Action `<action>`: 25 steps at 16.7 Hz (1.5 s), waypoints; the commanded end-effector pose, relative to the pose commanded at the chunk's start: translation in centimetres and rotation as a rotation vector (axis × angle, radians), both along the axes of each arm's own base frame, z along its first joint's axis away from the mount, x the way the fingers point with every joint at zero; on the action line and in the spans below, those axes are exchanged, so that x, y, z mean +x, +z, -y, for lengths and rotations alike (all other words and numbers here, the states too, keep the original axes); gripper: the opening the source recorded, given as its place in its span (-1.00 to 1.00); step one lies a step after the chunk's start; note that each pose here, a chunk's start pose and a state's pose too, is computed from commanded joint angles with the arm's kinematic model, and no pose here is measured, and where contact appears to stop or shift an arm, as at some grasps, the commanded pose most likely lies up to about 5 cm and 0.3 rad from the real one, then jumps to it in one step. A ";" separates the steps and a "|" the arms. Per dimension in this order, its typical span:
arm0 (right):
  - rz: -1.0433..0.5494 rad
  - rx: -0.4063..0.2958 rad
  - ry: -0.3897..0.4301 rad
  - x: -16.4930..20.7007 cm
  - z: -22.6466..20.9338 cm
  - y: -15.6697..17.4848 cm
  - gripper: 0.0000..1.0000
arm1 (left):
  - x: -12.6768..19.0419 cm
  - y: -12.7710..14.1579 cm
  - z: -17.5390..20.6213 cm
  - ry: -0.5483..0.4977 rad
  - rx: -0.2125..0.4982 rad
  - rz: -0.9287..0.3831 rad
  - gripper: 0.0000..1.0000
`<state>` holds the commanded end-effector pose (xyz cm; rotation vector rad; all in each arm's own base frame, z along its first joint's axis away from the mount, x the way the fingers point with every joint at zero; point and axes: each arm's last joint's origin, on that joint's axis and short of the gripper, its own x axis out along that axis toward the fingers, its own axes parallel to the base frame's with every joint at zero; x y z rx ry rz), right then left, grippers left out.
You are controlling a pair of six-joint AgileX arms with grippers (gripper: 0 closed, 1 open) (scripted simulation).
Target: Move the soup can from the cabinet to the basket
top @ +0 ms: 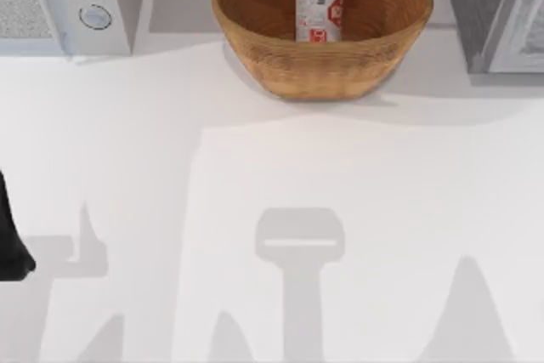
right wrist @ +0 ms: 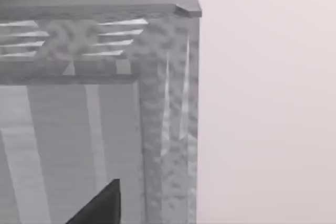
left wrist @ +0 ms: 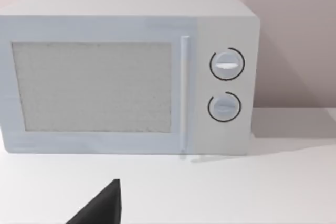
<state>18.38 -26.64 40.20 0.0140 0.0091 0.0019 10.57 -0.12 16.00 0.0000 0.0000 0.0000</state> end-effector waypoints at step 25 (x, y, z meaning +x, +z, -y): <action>-0.006 0.006 -0.019 6.3 -16.4 10.7 1.00 | 0.0 0.0 0.0 0.000 0.000 0.000 1.00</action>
